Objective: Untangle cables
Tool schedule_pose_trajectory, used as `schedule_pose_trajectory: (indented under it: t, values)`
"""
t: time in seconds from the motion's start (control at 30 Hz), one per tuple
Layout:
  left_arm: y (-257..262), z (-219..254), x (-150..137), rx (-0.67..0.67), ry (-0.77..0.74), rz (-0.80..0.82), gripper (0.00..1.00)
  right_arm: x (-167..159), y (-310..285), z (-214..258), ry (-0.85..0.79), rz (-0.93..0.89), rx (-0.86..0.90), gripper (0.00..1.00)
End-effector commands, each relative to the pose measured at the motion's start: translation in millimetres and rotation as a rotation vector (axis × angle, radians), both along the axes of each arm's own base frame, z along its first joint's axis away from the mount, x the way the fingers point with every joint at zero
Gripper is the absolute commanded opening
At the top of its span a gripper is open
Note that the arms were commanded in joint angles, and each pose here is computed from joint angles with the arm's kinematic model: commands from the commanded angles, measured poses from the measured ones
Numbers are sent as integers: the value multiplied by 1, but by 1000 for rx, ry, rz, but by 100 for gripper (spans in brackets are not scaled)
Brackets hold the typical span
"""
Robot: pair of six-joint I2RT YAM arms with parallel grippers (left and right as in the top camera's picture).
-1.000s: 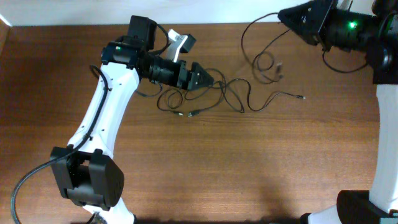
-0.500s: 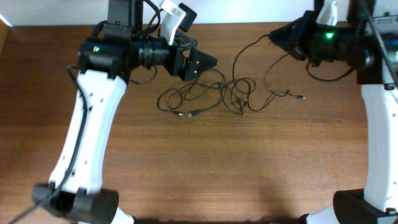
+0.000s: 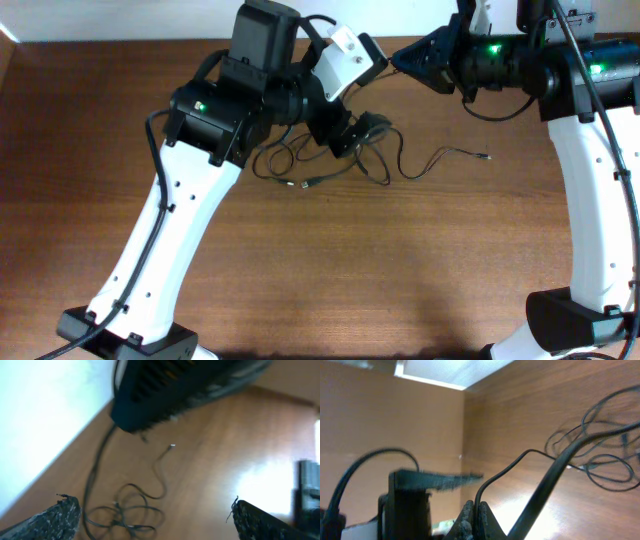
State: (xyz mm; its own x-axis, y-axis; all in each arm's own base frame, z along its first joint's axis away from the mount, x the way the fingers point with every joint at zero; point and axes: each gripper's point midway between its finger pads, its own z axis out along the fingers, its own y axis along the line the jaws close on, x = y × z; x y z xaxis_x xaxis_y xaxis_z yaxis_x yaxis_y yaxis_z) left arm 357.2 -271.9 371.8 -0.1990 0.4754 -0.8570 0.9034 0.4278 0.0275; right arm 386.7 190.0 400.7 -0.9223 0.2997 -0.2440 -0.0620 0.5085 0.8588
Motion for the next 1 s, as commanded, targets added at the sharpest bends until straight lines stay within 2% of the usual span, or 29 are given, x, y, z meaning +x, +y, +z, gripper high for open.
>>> schedule_pose_trajectory:
  t: [0.0,0.27,0.37,0.4,0.43,0.47,0.5,0.6,0.67,0.83,0.87,0.97]
  values:
    - [9,1,20,67,-104,63,99,-17,13,14,11,100,89,4]
    - [17,11,39,84,-186,144,98,-35,23,28,26,208,183,4]
    - [16,11,39,84,-186,143,89,-35,23,28,26,208,183,4]
    - [16,11,39,84,-186,144,84,-35,23,28,26,208,183,4]
    - [16,11,39,83,-186,144,71,-35,23,28,26,208,183,4]
    - [16,11,39,81,-183,146,66,-35,23,28,26,208,183,4]
    - [16,11,39,80,-181,146,65,-35,23,28,25,209,183,4]
    - [16,11,38,77,-179,141,55,-35,24,28,26,210,183,4]
    - [12,12,35,63,-174,120,39,-35,24,28,27,209,183,4]
    - [2,17,25,13,-159,47,38,-35,24,28,26,210,183,4]
    - [1,18,24,6,-161,39,35,-35,24,28,27,210,183,4]
    - [0,19,24,4,-164,40,20,-35,24,28,26,210,183,4]
